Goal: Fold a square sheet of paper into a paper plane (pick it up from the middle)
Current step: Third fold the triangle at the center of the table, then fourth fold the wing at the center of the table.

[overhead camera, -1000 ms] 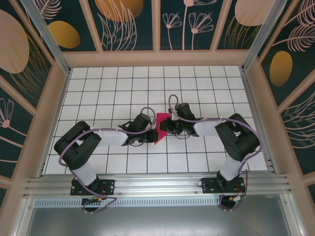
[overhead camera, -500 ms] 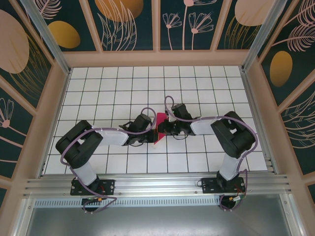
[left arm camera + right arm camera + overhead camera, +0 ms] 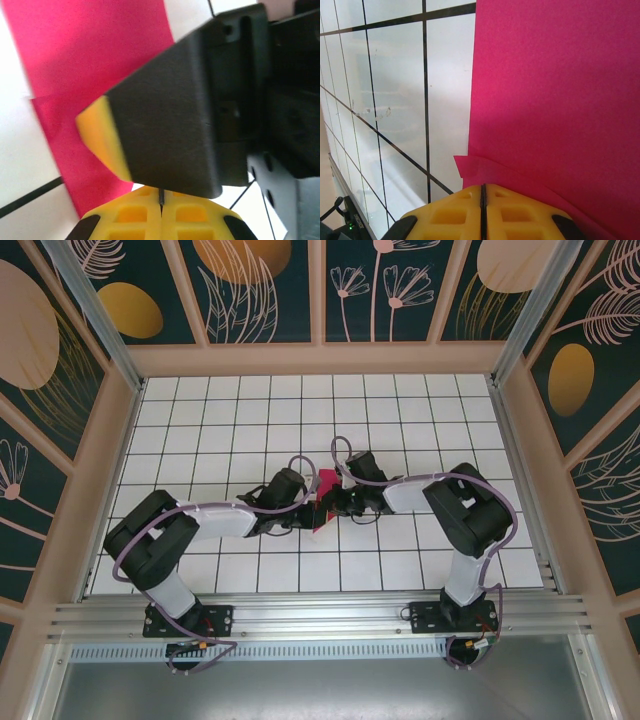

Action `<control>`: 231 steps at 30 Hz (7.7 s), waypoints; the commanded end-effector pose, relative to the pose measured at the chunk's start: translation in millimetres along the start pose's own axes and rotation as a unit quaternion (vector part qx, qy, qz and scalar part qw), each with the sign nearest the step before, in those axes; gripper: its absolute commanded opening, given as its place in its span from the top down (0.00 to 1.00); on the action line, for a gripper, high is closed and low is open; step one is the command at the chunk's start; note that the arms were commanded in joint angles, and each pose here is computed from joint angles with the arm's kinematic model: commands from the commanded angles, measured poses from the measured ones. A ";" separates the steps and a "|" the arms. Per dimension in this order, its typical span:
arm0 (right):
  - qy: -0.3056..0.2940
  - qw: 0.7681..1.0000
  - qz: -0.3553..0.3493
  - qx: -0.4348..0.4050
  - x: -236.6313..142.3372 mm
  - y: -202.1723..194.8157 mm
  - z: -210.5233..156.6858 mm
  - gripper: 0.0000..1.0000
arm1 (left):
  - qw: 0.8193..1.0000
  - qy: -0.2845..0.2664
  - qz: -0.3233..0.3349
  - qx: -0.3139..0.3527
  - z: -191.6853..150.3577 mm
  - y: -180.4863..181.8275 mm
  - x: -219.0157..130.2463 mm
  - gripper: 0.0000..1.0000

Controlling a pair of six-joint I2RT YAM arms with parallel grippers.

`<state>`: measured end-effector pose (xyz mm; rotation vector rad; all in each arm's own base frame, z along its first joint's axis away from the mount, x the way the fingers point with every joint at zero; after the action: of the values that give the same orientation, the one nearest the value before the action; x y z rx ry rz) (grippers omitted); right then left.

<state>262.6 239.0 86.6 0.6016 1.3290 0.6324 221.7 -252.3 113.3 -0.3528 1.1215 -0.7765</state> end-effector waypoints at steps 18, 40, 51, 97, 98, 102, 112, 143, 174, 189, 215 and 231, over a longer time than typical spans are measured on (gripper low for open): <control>0.012 0.999 -0.041 0.007 8.8 -20.5 -7.7 0.88 | 0.995 0.060 0.064 -0.039 -30.6 31.5 16.0 0.97; 0.015 0.999 -0.048 0.006 8.0 -25.8 -10.3 0.88 | 0.983 0.107 0.036 -0.146 -60.4 58.7 2.4 1.00; 0.016 0.999 -0.040 0.002 7.6 -22.8 -9.2 0.88 | 0.985 0.082 0.035 -0.150 -64.9 54.3 -16.0 1.00; -0.032 0.999 0.041 0.007 -22.9 -0.6 -12.9 0.86 | 0.983 0.069 0.133 -0.105 -30.9 64.5 14.5 1.00; -0.033 0.999 0.030 0.011 -20.8 -4.2 -12.4 0.87 | 0.983 0.070 0.135 -0.105 -31.4 64.7 14.2 1.00; -0.043 0.999 -0.002 0.015 -17.0 -14.6 -8.5 0.88 | 0.981 0.074 0.147 -0.103 -34.1 67.4 12.8 1.00; -0.051 0.998 -0.034 0.029 -22.1 -36.9 -2.6 0.88 | 0.973 0.102 0.179 -0.104 -52.1 81.9 14.9 1.00; -0.064 0.997 0.016 -0.032 -51.0 -22.6 31.9 0.80 | 0.989 0.076 0.084 -0.098 -45.0 36.1 -5.3 1.00; -0.066 0.995 -0.032 -0.060 -52.7 26.3 16.2 0.63 | 0.997 -0.033 0.069 -0.029 10.2 -5.7 -31.2 0.90; -0.061 0.997 0.032 0.025 -64.4 -2.0 -38.2 0.50 | 0.991 -0.010 0.132 -0.018 3.6 16.8 -9.0 0.95; 0.005 0.999 0.046 -0.019 -20.4 3.6 -24.8 0.65 | 0.988 -0.011 0.150 -0.021 -1.3 24.3 -7.6 0.96; -0.022 0.999 0.009 0.047 -25.4 11.1 -19.3 0.89 | 0.990 -0.099 0.101 -0.010 -29.2 -14.2 -50.5 0.61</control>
<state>240.6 227.7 98.5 0.6595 1.3329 0.6160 187.6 -220.0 142.0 -0.2973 0.9932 -0.5486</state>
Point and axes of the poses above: each hand's point on the last joint's axis, 136 mm out from that joint toward the fingers, its own x axis out along the fingers, its own y axis along the line the jaws close on, z = x × y, the point moved 10 cm from there along -x, back along the fingers, and after that the axes turned 3 degrees about x, right-handed, at the moved point
